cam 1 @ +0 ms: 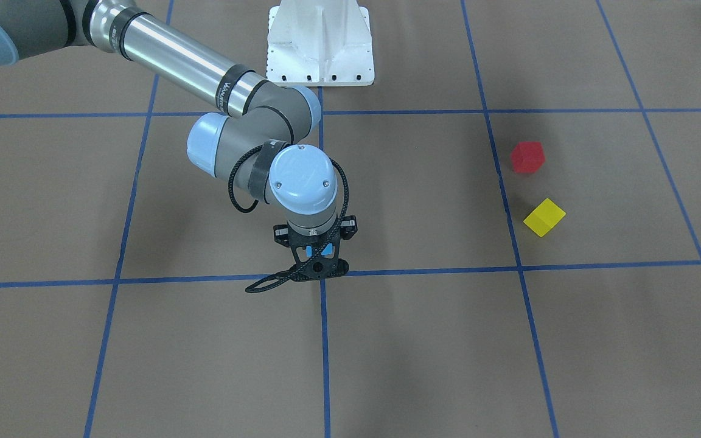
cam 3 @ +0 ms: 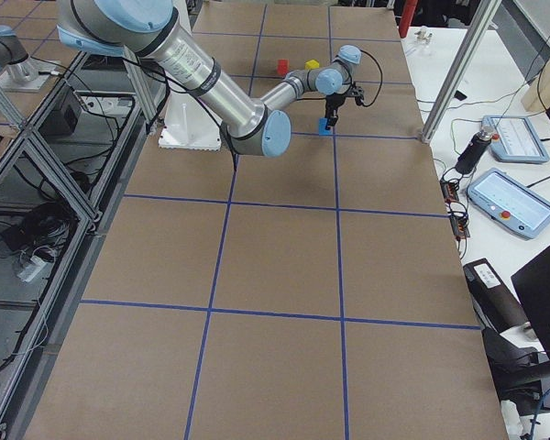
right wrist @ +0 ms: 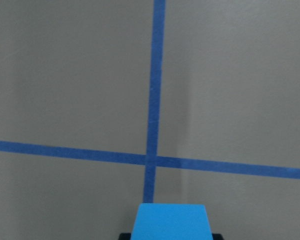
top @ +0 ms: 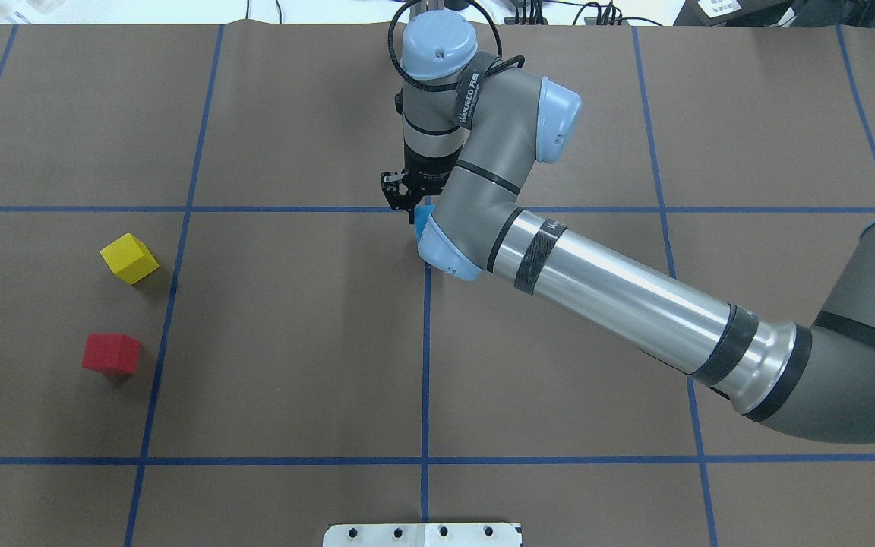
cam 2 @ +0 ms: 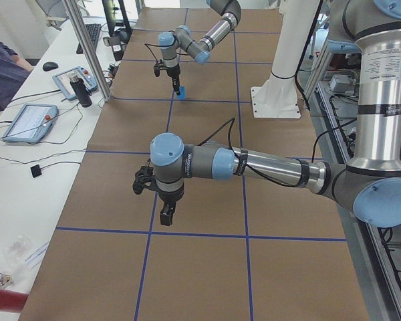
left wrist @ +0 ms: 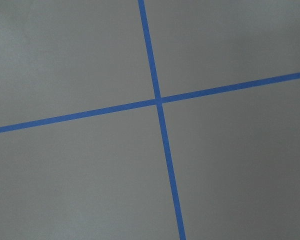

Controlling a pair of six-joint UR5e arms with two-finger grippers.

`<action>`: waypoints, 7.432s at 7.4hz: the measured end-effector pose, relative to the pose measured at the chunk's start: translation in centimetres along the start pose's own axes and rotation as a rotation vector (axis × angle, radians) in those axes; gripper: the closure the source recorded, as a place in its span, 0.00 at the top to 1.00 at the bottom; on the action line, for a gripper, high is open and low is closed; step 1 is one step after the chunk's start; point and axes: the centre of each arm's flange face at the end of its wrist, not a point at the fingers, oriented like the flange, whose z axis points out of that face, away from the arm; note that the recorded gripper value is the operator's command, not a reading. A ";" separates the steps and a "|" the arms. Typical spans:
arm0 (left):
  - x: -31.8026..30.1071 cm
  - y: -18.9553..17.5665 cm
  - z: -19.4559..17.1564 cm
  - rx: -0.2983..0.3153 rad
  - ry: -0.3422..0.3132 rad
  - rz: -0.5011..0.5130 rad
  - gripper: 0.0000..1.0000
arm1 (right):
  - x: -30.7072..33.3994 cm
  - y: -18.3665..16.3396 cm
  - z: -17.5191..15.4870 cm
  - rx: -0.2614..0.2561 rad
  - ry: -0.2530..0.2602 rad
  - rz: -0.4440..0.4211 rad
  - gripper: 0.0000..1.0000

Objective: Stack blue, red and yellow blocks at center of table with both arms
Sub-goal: 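Carry the blue cube with the right gripper to the table center and release, then lower the left gripper onto the red cube and grasp it while the right gripper withdraws, then carry the red cube with the left gripper onto the blue cube and release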

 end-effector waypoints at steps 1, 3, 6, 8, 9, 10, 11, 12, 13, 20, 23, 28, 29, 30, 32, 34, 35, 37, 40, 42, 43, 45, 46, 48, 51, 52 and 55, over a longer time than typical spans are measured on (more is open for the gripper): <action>0.0 0.0 0.0 0.000 0.000 0.000 1.00 | -0.4 0.4 0.4 -0.001 -0.008 0.003 0.46; 0.0 0.0 0.0 -0.001 0.000 -0.001 1.00 | -0.8 0.8 1.1 -0.003 -0.012 0.004 0.77; 0.0 0.0 0.0 -0.001 0.000 -0.001 1.00 | -0.5 1.1 2.0 -0.010 -0.004 0.005 0.98; 0.4 -0.5 -0.5 0.010 -0.002 0.006 1.00 | -0.4 0.6 0.8 0.004 -0.013 0.009 0.98; 1.5 -1.5 -1.4 0.029 -0.004 0.001 1.00 | -0.5 -0.1 -1.7 0.027 -0.040 0.019 0.99; 3.8 -2.6 -2.0 0.041 0.000 -0.050 1.00 | -0.3 -0.8 -4.9 0.049 -0.072 0.038 0.99; 8.3 -3.5 -1.7 0.040 0.016 -0.143 1.00 | 0.5 -1.5 -8.1 0.073 -0.094 0.058 0.99; 14.2 -3.8 -1.2 0.035 0.041 -0.231 1.00 | 2.6 -2.2 -10.8 0.097 -0.099 0.082 0.99; 19.8 -2.9 -0.3 0.038 0.073 -0.296 1.00 | 7.0 -2.8 -12.4 0.124 -0.093 0.104 0.99; 37.4 5.8 14.6 0.106 0.055 -0.295 0.99 | 26.3 -1.5 -11.2 0.177 0.003 0.041 0.99; 39.1 5.1 16.1 0.097 0.061 -0.277 0.98 | 26.7 -1.6 -11.3 0.176 0.001 0.041 0.99; 37.4 6.2 16.6 0.089 0.022 -0.197 0.99 | 27.0 -1.5 -11.0 0.171 0.000 0.044 0.99; 37.2 6.5 16.7 0.086 0.017 -0.182 0.99 | 27.1 -1.5 -10.9 0.170 0.001 0.045 0.99; 37.6 6.7 16.9 0.081 0.019 -0.172 0.99 | 27.2 -1.4 -10.8 0.169 0.002 0.044 0.99; 38.5 7.2 17.5 0.065 0.025 -0.156 0.99 | 27.6 -1.3 -10.4 0.166 0.005 0.047 0.99; 38.6 7.4 17.9 0.057 0.021 -0.149 0.99 | 27.8 -1.3 -10.3 0.163 0.007 0.049 0.99; 38.5 7.4 18.2 0.054 0.018 -0.148 0.95 | 27.9 -1.3 -10.2 0.162 0.008 0.050 0.99; 38.2 7.5 19.0 0.044 0.006 -0.148 0.82 | 28.1 -1.3 -10.0 0.160 0.010 0.052 0.99; 38.4 7.4 19.2 0.040 0.009 -0.154 0.01 | 28.5 -1.2 -9.7 0.156 0.013 0.056 0.99; 39.0 7.2 18.3 0.047 0.028 -0.153 0.00 | 28.8 -1.2 -9.7 0.155 0.014 0.059 0.99; 39.8 7.4 16.9 0.037 0.063 -0.146 0.00 | 29.1 -1.2 -9.7 0.155 0.015 0.062 0.99; 42.1 6.5 13.2 0.010 0.129 -0.146 0.00 | 29.4 -1.2 -10.0 0.157 0.014 0.063 0.99; 44.8 4.2 11.5 0.008 0.126 -0.160 0.00 | 29.6 -1.3 -10.2 0.159 0.013 0.065 0.99; 54.0 -2.5 7.2 -0.004 0.060 -0.195 0.00 | 30.0 -1.6 -10.7 0.166 0.012 0.064 0.99; 64.2 -11.8 7.4 0.027 0.019 -0.176 0.00 | 30.3 -1.6 -10.7 0.167 0.017 0.044 0.99; 67.9 -15.2 8.1 0.038 0.027 -0.175 0.00 | 30.3 -1.6 -10.7 0.167 0.018 0.043 0.99; 73.5 -19.8 8.5 0.066 0.072 -0.185 0.00 | 30.4 -1.6 -10.6 0.166 0.019 0.043 0.99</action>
